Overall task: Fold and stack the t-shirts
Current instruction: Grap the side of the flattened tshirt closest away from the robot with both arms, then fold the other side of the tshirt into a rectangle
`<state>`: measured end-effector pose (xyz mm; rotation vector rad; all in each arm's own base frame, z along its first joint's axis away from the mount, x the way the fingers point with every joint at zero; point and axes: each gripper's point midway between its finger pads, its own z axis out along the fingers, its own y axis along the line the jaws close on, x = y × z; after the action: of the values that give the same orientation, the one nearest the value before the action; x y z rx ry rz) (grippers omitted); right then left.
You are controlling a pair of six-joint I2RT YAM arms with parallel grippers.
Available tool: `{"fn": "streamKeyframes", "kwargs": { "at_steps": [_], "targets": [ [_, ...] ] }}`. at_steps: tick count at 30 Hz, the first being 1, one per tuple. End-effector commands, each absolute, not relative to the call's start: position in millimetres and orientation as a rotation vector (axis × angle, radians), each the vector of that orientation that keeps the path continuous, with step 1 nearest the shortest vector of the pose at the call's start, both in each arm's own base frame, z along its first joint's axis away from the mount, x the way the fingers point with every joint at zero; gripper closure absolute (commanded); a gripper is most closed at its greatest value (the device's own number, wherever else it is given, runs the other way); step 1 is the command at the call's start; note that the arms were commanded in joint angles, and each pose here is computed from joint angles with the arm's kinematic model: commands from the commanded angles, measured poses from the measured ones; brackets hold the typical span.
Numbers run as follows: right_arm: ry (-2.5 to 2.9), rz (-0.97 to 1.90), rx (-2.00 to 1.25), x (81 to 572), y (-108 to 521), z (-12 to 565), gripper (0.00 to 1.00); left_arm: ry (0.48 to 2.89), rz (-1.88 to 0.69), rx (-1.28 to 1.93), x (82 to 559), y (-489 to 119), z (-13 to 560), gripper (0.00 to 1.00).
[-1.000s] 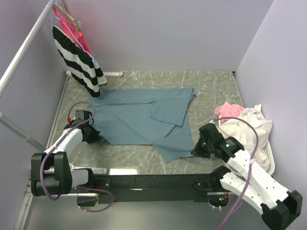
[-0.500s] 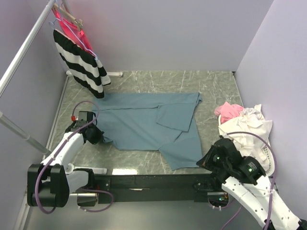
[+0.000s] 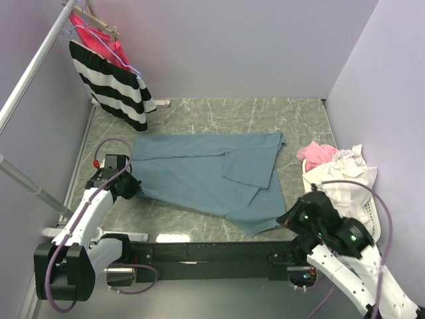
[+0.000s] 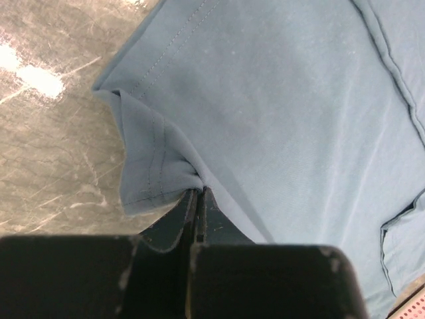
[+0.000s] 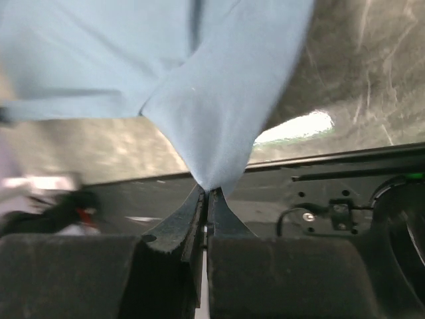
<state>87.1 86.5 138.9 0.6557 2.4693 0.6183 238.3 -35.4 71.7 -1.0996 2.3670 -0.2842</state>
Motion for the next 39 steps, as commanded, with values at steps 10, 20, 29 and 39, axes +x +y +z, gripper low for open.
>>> {"fn": "streamKeyframes", "kwargs": {
  "at_steps": [10,20,29,39],
  "targets": [
    [2.429,0.336,0.394,194.2,111.7,141.4,1.00,2.312,-0.177,-0.993,308.7,-18.8,99.0,0.99],
    [2.384,0.272,0.410,296.1,85.6,141.3,1.00,2.360,-0.154,-0.990,357.2,-1.9,79.7,0.97],
    [2.450,0.313,0.292,383.9,103.6,132.1,1.00,2.425,-0.240,-0.958,387.7,-13.6,52.2,0.85],
    [2.496,0.099,0.390,429.7,77.4,101.6,1.00,2.428,-0.194,-0.967,399.5,-1.9,45.6,0.93]
  ]
}}
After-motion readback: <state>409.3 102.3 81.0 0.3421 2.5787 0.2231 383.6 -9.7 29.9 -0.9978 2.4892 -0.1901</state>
